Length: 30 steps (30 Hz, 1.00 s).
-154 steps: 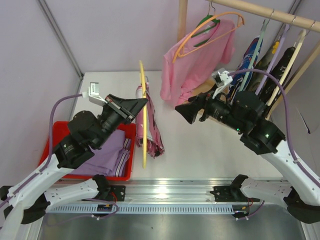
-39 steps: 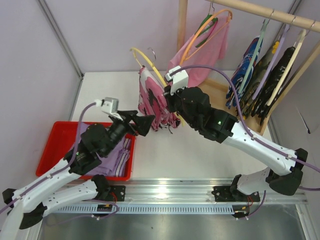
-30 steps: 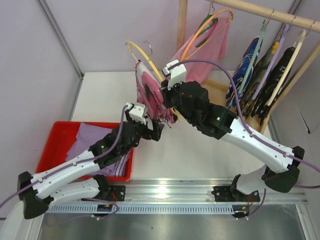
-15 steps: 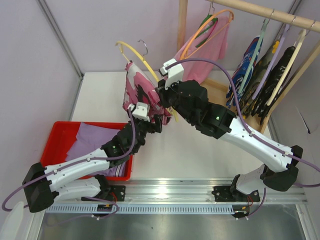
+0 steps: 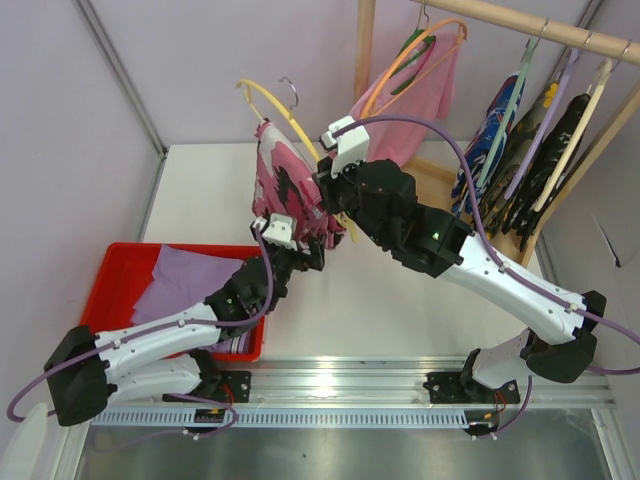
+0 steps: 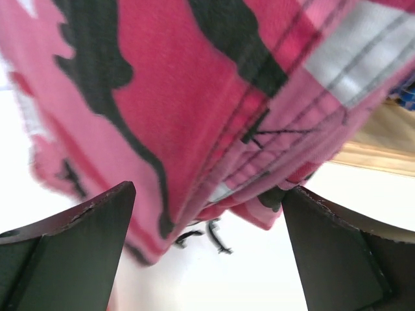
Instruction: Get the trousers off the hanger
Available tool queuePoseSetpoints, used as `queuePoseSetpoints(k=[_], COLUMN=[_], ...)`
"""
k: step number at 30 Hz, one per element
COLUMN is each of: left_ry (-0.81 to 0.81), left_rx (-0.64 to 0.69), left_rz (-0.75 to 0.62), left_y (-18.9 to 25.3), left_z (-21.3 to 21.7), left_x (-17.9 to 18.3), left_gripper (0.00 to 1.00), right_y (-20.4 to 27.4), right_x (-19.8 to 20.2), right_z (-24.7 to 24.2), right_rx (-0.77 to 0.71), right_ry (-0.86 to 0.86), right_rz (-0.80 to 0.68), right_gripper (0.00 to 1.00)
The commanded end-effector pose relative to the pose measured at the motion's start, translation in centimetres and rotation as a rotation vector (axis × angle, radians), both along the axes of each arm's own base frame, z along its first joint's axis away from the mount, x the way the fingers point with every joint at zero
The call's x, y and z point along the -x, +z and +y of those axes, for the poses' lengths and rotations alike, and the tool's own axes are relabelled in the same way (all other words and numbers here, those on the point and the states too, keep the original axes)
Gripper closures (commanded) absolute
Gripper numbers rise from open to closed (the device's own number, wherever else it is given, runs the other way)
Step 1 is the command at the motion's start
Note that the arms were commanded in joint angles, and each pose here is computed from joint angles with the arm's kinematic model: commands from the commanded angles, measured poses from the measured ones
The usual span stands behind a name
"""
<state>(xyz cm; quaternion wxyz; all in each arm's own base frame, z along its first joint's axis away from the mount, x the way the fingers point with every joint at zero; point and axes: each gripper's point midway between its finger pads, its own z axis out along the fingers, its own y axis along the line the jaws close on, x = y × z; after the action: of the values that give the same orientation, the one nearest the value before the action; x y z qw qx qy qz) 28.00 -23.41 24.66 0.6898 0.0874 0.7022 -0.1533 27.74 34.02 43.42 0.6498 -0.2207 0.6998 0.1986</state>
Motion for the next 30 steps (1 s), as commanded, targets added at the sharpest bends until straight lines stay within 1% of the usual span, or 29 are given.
queuePoseSetpoints(k=[1, 3, 5, 10, 14, 15, 17, 18, 19, 25, 27, 28, 30], left_ry=[-0.073, -0.059, -0.048, -0.044, 0.02, 0.023, 0.033, 0.033, 0.034, 0.081, 0.124, 0.169, 0.195], left_rx=[0.088, 0.106, 0.125, 0.099, 0.083, 0.054, 0.043, 0.004, -0.003, 0.041, 0.05, 0.045, 0.043], left_rz=[-0.066, -0.058, -0.07, -0.068, -0.072, -0.07, -0.071, -0.057, -0.054, -0.051, -0.051, -0.047, -0.052], left_y=[2.0, 1.0, 1.2, 0.1, 0.3, 0.2, 0.9, 0.0, -0.2, -0.1, 0.2, -0.1, 0.2], left_z=[-0.2, 0.6, 1.5, 2.5, 3.1, 2.6, 2.0, 1.5, 1.2, 0.2, 0.4, 0.8, 0.9], left_x=[1.1, 1.5, 1.9, 2.4, 1.6, 1.2, 0.6, 0.2, 0.0, -1.4, -1.9, -2.4, -2.9], left_gripper=[0.01, 0.01, 0.01, 0.0, 0.01, 0.02, 0.02, 0.02, 0.02, 0.03, 0.05, 0.07, 0.09], right_y=[10.8, 10.8, 10.8, 10.8, 10.3, 10.3, 10.5, 10.2, 10.3, 9.9, 9.9, 9.9, 9.9], right_x=[0.8, 0.8, 0.8, 0.8, 1.3, 1.4, 1.7, 1.6, 1.6, 1.5, 1.5, 1.6, 1.6], right_z=[-2.2, -2.3, -2.4, -2.4, -1.9, -1.8, -1.9, -1.9, -1.9, -1.7, -1.8, -1.8, -1.9], right_rx=[-0.307, -0.304, -0.303, -0.306, -0.315, -0.334, -0.359, -0.359, -0.361, -0.37, -0.376, -0.377, -0.385], right_ry=[-0.02, -0.023, -0.025, -0.024, 0.007, 0.013, 0.016, 0.015, 0.013, 0.01, 0.01, 0.012, 0.01], right_rz=[-0.181, -0.181, -0.182, -0.177, -0.157, -0.145, -0.147, -0.144, -0.145, -0.129, -0.128, -0.128, -0.125], right_gripper=[1.0, 1.0, 1.0, 1.0, 1.0, 1.0, 1.0, 1.0, 1.0, 1.0, 1.0, 1.0, 1.0])
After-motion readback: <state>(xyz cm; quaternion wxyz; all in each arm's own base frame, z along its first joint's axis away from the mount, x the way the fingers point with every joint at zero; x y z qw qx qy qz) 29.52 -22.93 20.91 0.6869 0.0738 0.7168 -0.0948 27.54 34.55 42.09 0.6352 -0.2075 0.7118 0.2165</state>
